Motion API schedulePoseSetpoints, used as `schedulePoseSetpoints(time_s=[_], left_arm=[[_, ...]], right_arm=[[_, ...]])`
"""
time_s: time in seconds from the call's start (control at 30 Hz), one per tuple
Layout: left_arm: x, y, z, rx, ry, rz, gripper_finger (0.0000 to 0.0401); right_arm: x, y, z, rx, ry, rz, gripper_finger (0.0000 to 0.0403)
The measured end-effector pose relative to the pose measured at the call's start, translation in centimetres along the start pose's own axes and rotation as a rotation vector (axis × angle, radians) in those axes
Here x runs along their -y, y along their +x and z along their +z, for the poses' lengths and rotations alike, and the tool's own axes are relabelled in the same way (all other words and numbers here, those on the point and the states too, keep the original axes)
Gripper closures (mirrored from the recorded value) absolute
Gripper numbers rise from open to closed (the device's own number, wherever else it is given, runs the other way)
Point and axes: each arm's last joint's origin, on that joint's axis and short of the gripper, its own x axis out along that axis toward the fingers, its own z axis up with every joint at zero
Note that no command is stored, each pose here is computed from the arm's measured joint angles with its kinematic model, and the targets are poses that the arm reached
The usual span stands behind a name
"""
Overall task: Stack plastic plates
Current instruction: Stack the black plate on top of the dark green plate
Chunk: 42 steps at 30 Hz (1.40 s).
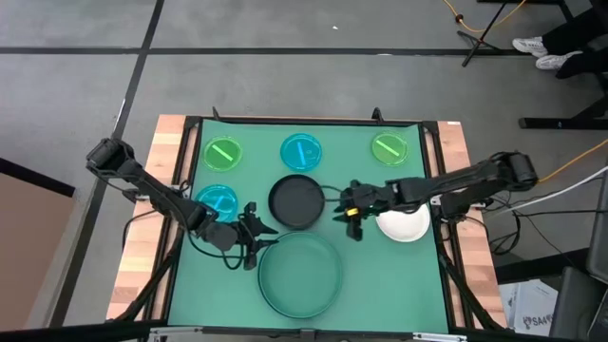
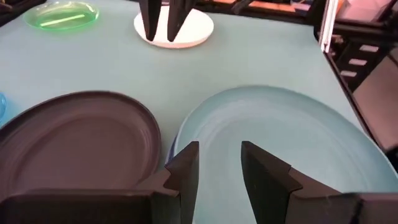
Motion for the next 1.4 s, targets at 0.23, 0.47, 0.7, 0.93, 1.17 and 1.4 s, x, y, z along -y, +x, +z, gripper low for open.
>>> schedulePoseSetpoints(time_s=[0.23,0.47,0.7,0.93,1.17,1.4], left_arm=[[-1.3,0.8,0.5,0.012,-0.039,0.059,0.0288],[-4.9,2.1,0.4,-0.057,-0.232,0.236,0.0288],[-9.6,2.6,-0.4,-0.212,-0.424,0.418,0.0288],[-12.7,3.5,-0.8,-0.308,-0.539,0.434,0.0288],[-14.6,4.9,-2.2,-0.414,-0.572,0.448,0.0288],[-15.1,6.1,-3.1,-0.443,-0.577,0.447,0.0288]], right_arm=[[1.6,-2.4,-3.3,0.050,0.038,-0.148,0.0288],[2.7,-1.9,-5.9,0.067,0.142,-0.261,0.0288],[2.9,-1.3,-6.6,0.105,0.159,-0.238,0.0288],[2.9,-1.3,-6.5,0.116,0.149,-0.242,0.0288],[2.9,-1.3,-6.5,0.114,0.132,-0.243,0.0288],[3.0,-0.9,-6.7,0.096,0.126,-0.250,0.0288]])
